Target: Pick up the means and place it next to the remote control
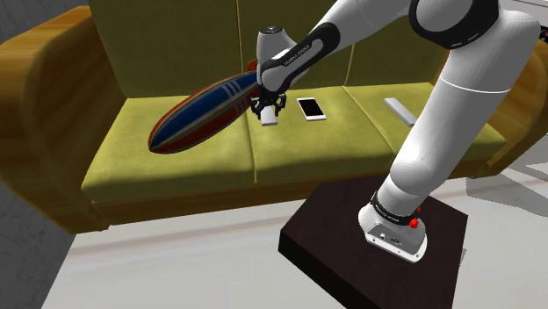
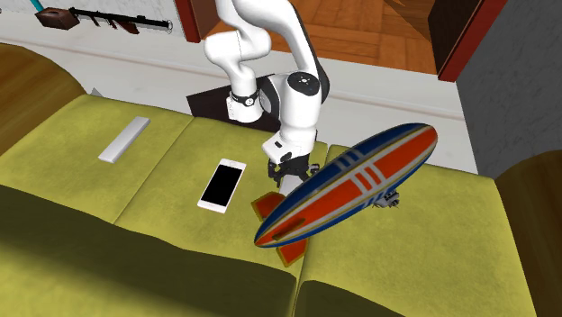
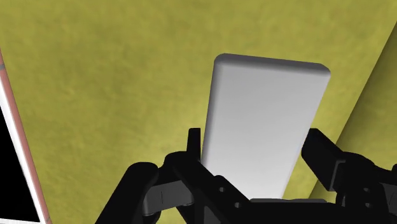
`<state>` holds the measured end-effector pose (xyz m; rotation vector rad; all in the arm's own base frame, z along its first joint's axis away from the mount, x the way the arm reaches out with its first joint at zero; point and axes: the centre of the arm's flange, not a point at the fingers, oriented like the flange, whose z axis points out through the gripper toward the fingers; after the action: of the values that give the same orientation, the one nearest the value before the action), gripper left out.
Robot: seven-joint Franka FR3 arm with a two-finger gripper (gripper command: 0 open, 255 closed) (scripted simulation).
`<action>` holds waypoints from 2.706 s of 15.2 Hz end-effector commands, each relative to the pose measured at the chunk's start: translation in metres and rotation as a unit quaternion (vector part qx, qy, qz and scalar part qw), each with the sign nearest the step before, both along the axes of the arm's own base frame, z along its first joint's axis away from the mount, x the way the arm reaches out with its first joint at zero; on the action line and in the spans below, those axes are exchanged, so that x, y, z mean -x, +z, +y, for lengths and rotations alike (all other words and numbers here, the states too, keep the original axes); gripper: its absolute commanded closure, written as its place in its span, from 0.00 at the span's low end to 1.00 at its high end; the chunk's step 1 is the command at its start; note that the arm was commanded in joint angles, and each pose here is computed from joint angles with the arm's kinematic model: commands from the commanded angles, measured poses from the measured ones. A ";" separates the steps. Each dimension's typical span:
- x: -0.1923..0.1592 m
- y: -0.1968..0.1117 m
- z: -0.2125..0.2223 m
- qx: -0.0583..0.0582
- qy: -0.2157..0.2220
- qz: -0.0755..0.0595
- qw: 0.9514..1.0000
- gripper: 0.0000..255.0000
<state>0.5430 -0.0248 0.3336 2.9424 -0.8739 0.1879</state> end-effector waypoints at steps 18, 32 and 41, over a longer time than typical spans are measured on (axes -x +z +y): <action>-0.001 0.052 -0.002 -0.001 -0.003 0.004 1.000 1.00; 0.088 0.084 -0.058 -0.001 -0.003 0.004 1.000 1.00; 0.189 0.085 -0.121 -0.001 -0.003 0.004 1.000 1.00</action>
<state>0.3643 -0.1412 0.4199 2.9398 -0.8836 0.1742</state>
